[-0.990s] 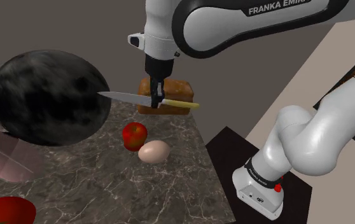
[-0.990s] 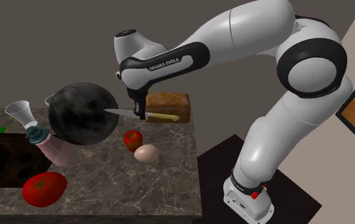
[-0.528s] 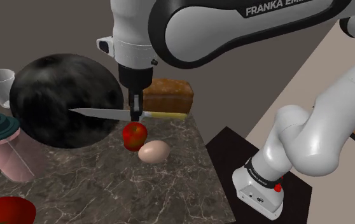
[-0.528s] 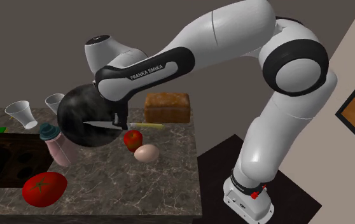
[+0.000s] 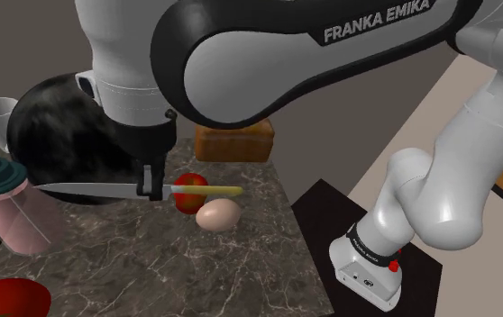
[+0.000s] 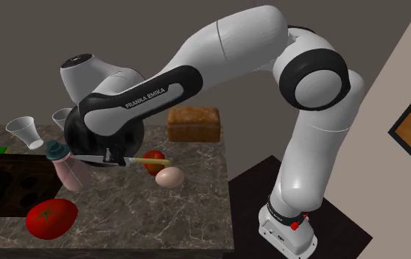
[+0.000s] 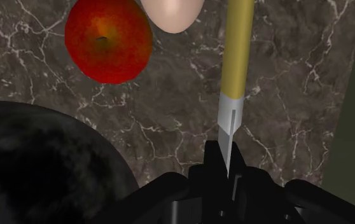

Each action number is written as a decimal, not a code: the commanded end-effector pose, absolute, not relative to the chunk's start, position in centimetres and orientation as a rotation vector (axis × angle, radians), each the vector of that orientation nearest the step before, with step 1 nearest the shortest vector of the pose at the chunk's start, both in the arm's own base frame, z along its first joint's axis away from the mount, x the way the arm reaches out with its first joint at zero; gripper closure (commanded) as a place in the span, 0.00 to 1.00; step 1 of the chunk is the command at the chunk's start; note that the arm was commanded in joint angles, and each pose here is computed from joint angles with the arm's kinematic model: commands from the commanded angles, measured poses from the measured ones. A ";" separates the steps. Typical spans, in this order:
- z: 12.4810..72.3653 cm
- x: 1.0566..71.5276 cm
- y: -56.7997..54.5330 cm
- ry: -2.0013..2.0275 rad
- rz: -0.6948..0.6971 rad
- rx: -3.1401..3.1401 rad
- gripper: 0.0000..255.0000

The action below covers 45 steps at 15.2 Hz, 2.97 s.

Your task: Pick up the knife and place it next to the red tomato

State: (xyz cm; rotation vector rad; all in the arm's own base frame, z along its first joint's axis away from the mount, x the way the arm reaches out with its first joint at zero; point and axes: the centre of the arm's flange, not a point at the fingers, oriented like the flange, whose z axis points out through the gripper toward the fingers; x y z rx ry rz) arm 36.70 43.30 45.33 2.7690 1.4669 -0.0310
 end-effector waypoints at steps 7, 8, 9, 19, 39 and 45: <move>41.1 36.7 43.5 1.466 -0.030 2.770 1.00; 40.6 36.7 43.5 1.466 -0.030 2.770 1.00; 40.0 36.7 43.5 1.466 -0.030 2.770 1.00; 34.8 36.7 43.5 1.466 -0.030 2.770 1.00; 29.4 36.7 43.5 1.466 -0.030 2.770 0.00; 32.0 36.7 43.5 1.466 -0.030 2.770 0.00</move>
